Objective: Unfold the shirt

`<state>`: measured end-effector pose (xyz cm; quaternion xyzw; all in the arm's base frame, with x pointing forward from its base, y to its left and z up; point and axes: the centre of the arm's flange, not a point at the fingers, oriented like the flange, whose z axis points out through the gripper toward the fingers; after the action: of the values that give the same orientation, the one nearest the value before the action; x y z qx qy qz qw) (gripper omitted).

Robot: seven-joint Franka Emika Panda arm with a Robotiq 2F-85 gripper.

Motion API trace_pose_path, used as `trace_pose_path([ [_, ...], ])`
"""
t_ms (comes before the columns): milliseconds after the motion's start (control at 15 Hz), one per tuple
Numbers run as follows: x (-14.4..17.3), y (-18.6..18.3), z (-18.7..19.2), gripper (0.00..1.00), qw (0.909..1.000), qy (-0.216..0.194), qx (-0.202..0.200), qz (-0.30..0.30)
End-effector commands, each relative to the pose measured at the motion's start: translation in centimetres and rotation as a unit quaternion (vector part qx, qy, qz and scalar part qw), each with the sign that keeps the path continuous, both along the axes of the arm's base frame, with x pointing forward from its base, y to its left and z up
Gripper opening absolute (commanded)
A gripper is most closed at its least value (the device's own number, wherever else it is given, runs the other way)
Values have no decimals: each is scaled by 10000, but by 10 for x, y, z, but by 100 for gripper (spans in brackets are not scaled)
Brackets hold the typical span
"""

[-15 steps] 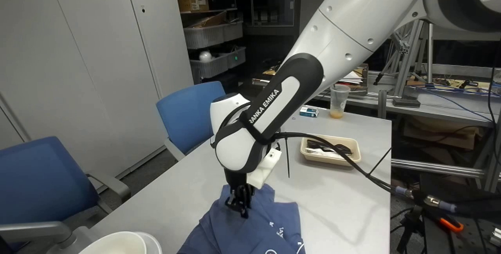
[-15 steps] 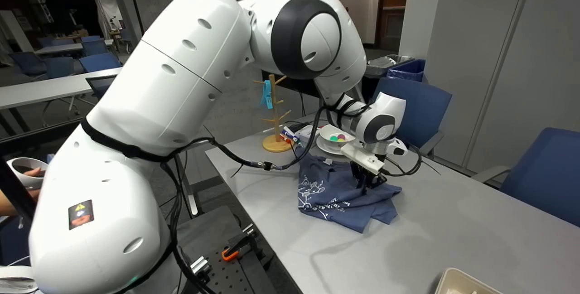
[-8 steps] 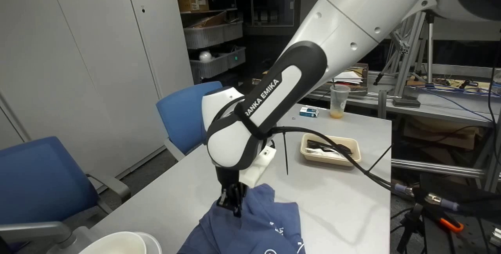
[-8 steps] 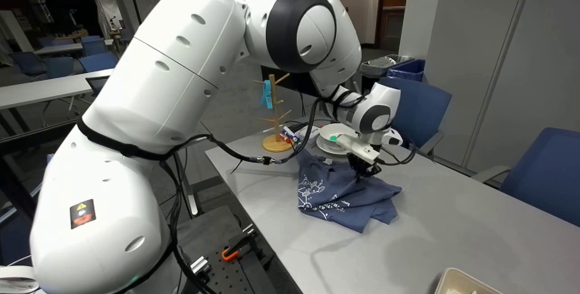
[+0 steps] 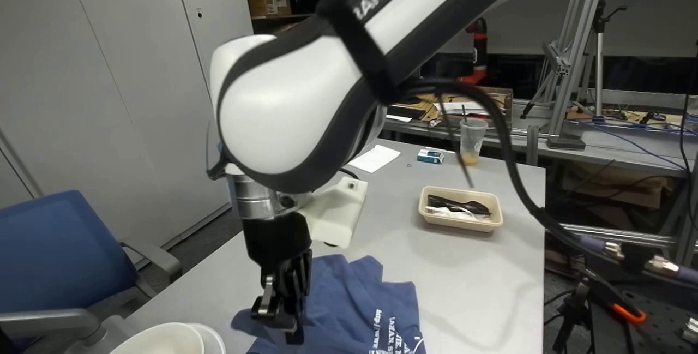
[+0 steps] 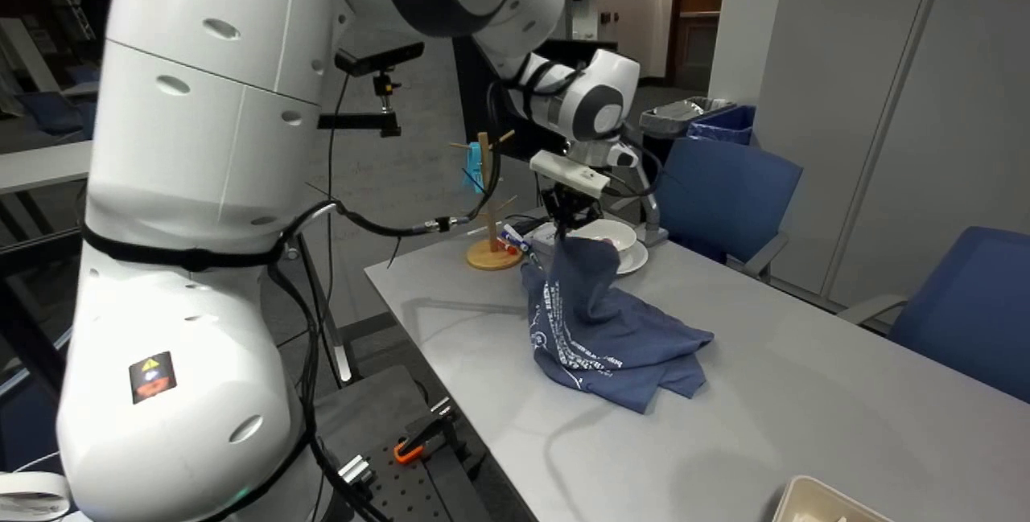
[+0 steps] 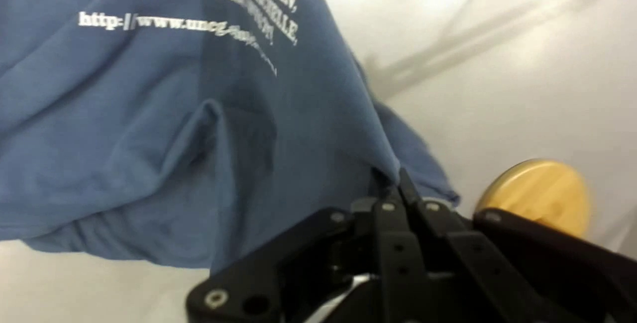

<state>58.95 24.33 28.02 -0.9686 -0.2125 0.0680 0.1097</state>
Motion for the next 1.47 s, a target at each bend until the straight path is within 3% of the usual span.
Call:
trace_pose_path([
  [0,-61,32,49,1,9950,338,456,823],
  [333,-133,74,62,1,9706,1173,791,1949],
  [400,-143,76,60,8,9652,1325,738,2130],
  [467,-151,78,58,29,9608,1476,682,2247],
  [733,-161,77,53,58,9535,1816,531,2348],
  [867,-155,73,50,73,9569,1741,534,2264],
  [1067,-133,62,42,95,9689,1359,564,1991],
  [1133,-123,58,37,100,9738,1200,605,1833],
  [1400,-85,40,2,100,9897,520,503,1234],
])
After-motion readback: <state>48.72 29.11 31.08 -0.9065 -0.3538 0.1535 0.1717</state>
